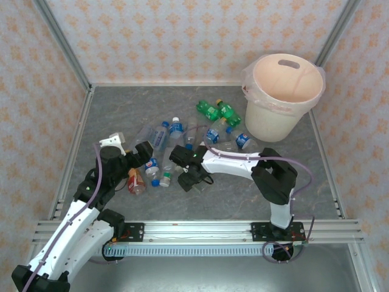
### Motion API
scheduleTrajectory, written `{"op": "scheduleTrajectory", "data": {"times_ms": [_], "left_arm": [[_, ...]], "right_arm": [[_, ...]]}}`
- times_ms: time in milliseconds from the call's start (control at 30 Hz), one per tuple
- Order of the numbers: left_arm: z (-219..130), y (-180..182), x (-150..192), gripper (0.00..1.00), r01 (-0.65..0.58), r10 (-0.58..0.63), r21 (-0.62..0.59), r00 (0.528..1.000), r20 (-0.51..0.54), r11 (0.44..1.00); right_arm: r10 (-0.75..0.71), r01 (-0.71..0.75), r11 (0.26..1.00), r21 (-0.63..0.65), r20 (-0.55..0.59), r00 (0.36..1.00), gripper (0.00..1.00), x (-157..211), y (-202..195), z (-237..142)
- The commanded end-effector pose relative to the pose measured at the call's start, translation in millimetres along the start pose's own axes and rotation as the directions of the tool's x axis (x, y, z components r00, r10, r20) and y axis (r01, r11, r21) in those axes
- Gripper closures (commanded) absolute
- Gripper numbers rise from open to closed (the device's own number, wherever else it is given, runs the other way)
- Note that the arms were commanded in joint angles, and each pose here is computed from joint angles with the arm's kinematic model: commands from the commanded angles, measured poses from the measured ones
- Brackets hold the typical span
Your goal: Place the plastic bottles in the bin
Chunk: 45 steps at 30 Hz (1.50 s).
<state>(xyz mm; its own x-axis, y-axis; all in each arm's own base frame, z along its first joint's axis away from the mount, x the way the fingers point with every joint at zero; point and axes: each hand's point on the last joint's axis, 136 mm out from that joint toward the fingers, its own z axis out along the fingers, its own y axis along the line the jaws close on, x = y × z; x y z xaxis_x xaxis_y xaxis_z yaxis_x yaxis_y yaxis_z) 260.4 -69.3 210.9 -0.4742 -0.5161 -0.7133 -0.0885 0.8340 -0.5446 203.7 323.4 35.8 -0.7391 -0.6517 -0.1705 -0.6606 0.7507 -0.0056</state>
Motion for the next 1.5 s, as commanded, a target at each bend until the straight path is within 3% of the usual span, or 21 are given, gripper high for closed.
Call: {"op": "scheduleTrajectory", "data": {"times_ms": [0,167,467,767,933,1167,1467], "left_arm": [[-5,-6,-10,0.01,-0.027,0.027,0.008,0.999,0.024,1.0],[-6,-9,-12,0.01,-0.03,0.029,0.014,0.999,0.024,0.999],[-3,-18,-21,0.01,-0.029,0.027,0.04,0.999,0.045,0.999],[10,-41,-36,0.01,-0.026,0.019,0.104,0.997,0.069,0.994],[19,-54,-43,0.01,-0.026,0.016,0.14,0.998,0.068,0.99],[23,-68,-48,0.01,-0.025,0.011,0.195,0.997,0.073,0.98],[19,-91,-53,0.01,0.002,-0.024,0.313,0.998,0.066,0.95]], "right_arm": [[-0.022,0.023,0.999,0.03,-0.018,1.0,0.24,5,-1,10],[-0.016,0.017,1.0,0.023,-0.027,0.999,0.31,7,0,16],[-0.001,0.001,1.0,0.004,0.09,0.996,0.49,-16,2,-19],[0.047,-0.057,0.998,0.033,0.256,0.966,0.49,-36,-11,-74],[0.138,-0.161,0.986,0.038,0.344,0.929,0.49,-48,-37,-106],[0.284,-0.322,0.947,-0.017,0.512,0.81,0.49,-75,-91,-175],[0.477,-0.496,0.848,-0.186,0.676,0.562,0.5,-95,-185,-268]]}}
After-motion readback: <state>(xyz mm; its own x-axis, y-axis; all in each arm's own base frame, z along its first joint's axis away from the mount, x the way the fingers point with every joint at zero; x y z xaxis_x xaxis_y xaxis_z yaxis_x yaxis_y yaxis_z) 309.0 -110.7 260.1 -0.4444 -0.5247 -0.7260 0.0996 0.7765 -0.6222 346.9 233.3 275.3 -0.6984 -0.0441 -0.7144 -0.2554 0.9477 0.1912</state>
